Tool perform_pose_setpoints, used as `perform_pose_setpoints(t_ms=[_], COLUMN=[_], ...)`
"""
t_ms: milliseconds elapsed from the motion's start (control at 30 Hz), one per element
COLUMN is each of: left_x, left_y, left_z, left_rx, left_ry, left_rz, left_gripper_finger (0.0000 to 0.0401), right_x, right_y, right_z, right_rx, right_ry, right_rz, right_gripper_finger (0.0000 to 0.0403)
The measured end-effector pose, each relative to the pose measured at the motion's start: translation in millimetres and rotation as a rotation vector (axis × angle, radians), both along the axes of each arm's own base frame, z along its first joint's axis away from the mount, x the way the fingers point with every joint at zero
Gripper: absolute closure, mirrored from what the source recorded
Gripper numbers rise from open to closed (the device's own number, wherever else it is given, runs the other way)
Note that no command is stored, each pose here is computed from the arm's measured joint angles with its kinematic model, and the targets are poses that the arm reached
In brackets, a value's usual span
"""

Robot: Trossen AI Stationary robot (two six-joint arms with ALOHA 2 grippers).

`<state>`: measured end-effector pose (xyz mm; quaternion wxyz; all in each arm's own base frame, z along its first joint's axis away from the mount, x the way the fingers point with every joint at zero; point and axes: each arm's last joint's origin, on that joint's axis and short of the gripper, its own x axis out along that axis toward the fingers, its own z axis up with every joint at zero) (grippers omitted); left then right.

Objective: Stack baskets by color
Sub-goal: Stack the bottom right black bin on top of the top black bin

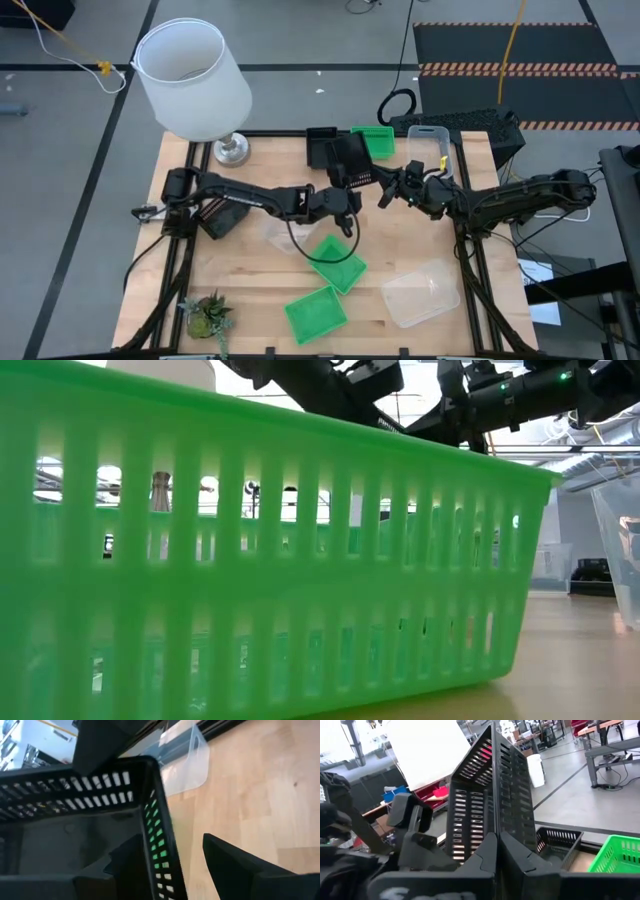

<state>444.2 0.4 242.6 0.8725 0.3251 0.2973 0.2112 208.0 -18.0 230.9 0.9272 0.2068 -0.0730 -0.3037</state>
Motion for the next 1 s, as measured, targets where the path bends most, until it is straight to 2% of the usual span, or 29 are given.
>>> perform_pose_setpoints(t_ms=[167, 500, 700, 867, 1000], left_x=[-0.1, -0.3, -3.8, -11.7, -22.6], left_y=[4.6, 3.5, 3.2, 7.8, 15.1], left_z=[-0.8, -0.4, 0.5, 2.9, 12.1], left_rx=[0.000, 0.028, 0.030, -0.028, -0.105], left_ry=[0.005, 0.023, 0.061, 0.121, 0.157], left_rz=[0.010, 0.004, -0.006, -0.049, -0.086], left_gripper_finger=[0.0235, 0.0387, 0.0387, 0.0393, 0.0388], right_x=[0.0, 0.0, 0.2, 1.1, -0.7], right_y=[0.0, -0.1, 0.2, 1.7, 2.8], right_z=[0.0, -0.8, -2.2, -2.9, -0.9], right_rx=[0.000, -0.005, -0.006, -0.018, -0.073], right_ry=[-0.001, 0.013, 0.027, 0.041, 0.075], right_rz=[0.000, -0.001, 0.012, 0.077, 0.113], right_gripper_finger=[0.0402, 0.0400, 0.0379, 0.0328, 0.0280])
